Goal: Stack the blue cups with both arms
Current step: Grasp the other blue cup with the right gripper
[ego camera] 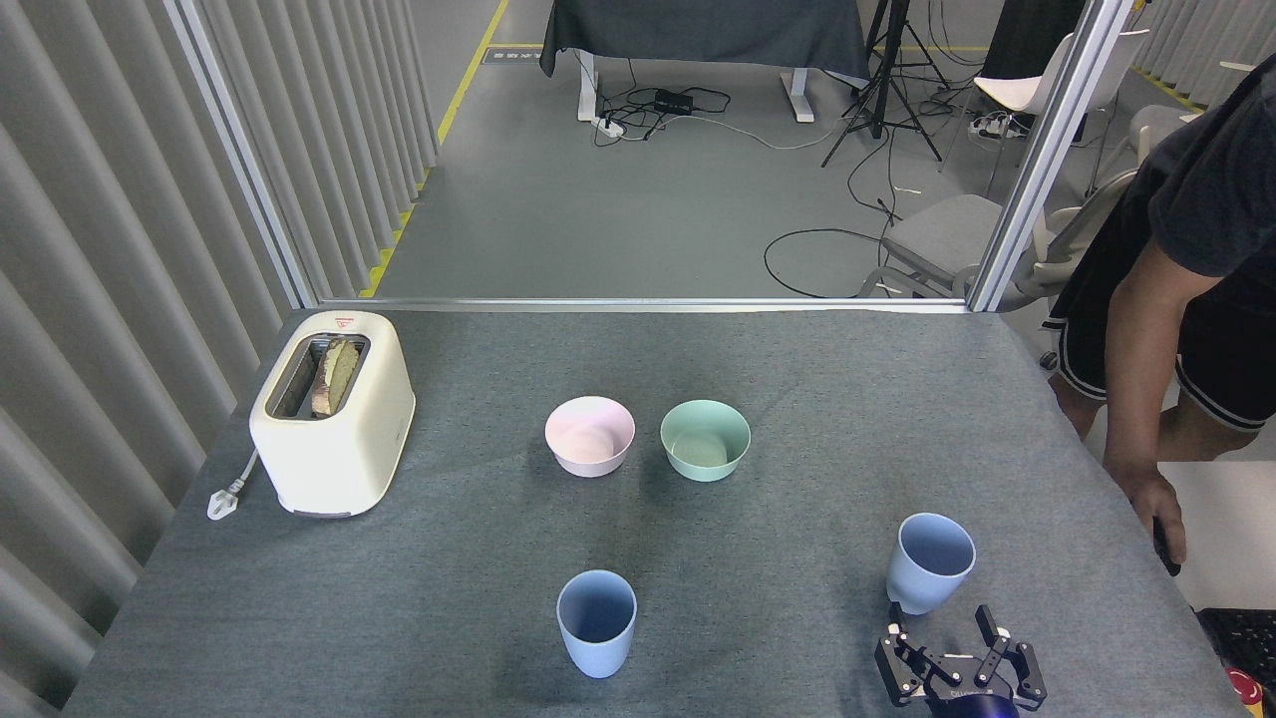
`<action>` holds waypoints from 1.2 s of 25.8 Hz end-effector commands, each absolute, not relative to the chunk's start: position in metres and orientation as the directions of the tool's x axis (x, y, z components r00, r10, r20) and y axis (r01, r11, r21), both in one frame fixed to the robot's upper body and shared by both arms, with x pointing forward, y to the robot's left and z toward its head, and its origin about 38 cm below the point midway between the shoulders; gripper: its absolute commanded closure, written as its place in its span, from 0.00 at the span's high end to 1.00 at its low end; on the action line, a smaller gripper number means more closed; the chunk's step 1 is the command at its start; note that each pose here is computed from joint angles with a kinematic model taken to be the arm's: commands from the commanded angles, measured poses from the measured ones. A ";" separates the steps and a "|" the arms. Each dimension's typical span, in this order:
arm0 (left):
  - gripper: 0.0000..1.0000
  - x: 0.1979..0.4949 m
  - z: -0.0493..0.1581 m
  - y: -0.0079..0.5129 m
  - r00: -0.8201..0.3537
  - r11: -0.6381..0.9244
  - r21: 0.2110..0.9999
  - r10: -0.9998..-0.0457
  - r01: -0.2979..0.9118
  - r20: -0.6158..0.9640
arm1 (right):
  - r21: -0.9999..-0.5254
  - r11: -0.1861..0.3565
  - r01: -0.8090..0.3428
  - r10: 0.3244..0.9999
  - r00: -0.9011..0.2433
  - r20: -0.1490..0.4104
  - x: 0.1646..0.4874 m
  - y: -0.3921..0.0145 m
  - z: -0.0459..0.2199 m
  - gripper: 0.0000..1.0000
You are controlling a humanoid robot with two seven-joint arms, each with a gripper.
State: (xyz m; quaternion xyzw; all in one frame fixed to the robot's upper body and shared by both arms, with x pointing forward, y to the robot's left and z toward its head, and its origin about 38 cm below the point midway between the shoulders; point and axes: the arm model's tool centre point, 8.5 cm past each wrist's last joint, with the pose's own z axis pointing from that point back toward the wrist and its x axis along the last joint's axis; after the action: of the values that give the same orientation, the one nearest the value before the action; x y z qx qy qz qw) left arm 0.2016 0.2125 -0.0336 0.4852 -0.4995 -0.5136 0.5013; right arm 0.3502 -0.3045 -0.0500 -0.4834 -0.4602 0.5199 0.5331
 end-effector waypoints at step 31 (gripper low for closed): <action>1.00 0.202 -0.034 0.213 -0.023 0.000 1.000 -1.000 0.029 0.000 | -0.995 -0.020 -0.097 0.999 0.023 -0.023 0.397 -0.298 -0.036 1.00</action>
State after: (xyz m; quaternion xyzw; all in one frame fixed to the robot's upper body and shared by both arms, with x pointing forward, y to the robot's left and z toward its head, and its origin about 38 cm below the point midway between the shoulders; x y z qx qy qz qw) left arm 0.2016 0.2129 -0.0335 0.4871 -0.4983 -0.5128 0.5014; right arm 0.3960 -0.2986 -0.0358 -0.4874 -0.4651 0.5210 0.5241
